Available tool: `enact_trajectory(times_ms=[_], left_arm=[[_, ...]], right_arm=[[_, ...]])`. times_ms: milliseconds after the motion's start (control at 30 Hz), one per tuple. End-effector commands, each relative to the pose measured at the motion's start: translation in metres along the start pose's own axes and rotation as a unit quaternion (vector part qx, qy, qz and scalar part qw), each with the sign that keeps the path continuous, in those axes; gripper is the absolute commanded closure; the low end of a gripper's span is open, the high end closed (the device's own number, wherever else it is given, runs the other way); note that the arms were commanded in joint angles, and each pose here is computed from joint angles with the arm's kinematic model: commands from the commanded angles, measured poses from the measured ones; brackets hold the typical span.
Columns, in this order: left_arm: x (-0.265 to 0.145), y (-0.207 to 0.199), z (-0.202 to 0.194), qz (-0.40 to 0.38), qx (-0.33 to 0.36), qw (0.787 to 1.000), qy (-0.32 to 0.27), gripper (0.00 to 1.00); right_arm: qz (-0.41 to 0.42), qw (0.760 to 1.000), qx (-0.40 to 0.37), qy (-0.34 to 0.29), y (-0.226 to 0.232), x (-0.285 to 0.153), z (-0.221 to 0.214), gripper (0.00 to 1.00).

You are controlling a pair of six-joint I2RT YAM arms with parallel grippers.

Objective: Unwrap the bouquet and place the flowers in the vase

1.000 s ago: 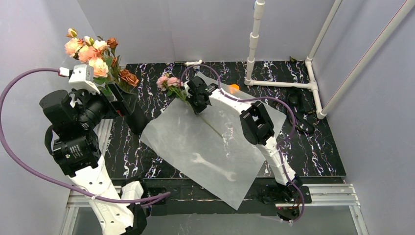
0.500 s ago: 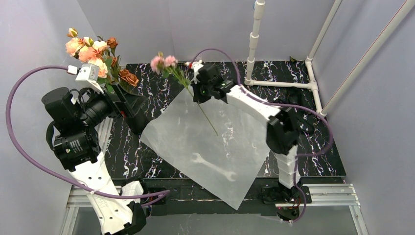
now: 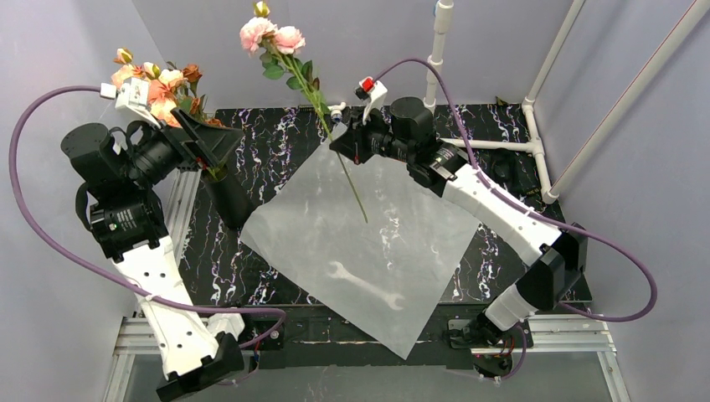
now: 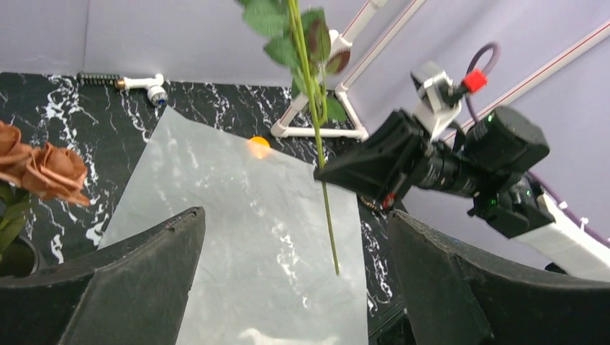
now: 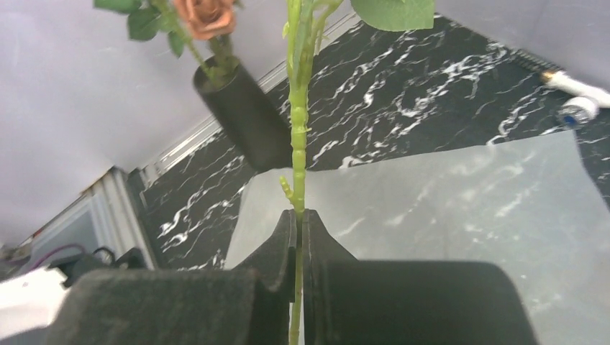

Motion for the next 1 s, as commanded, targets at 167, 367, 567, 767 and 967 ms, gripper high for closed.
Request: enact_trajectory(times_ms=[167,367,567,767,967], left_arm=[[0.033,-0.007,0.030,-0.064,-0.012,0.998,-0.012,0.11],[0.059,-0.021,0.029,-0.100,-0.005,0.995,0.008,0.18],[0.067,-0.031,0.034,-0.131,-0.001,0.991,0.006,0.37],[0.068,-0.032,0.028,-0.139,-0.010,0.990,0.005,0.55],[0.061,-0.036,0.022,-0.158,-0.012,0.987,-0.004,0.43]], right_arm=[[0.112,0.991,-0.060,-0.050,0.049,-0.043,0.015,0.99],[0.138,0.982,-0.116,-0.048,0.077,-0.050,0.011,0.99],[0.148,0.979,-0.131,-0.040,0.089,-0.049,0.003,0.99],[0.151,0.979,-0.134,-0.038,0.092,-0.046,0.001,0.99],[0.115,0.986,-0.114,-0.031,0.086,-0.041,-0.004,0.99]])
Point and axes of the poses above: each gripper's point midway between its finger pads, its own x axis out along the fingers, its own y axis along the line the jaws close on, z = x × y, the point moved 10 cm from there along -x, back along the fingers
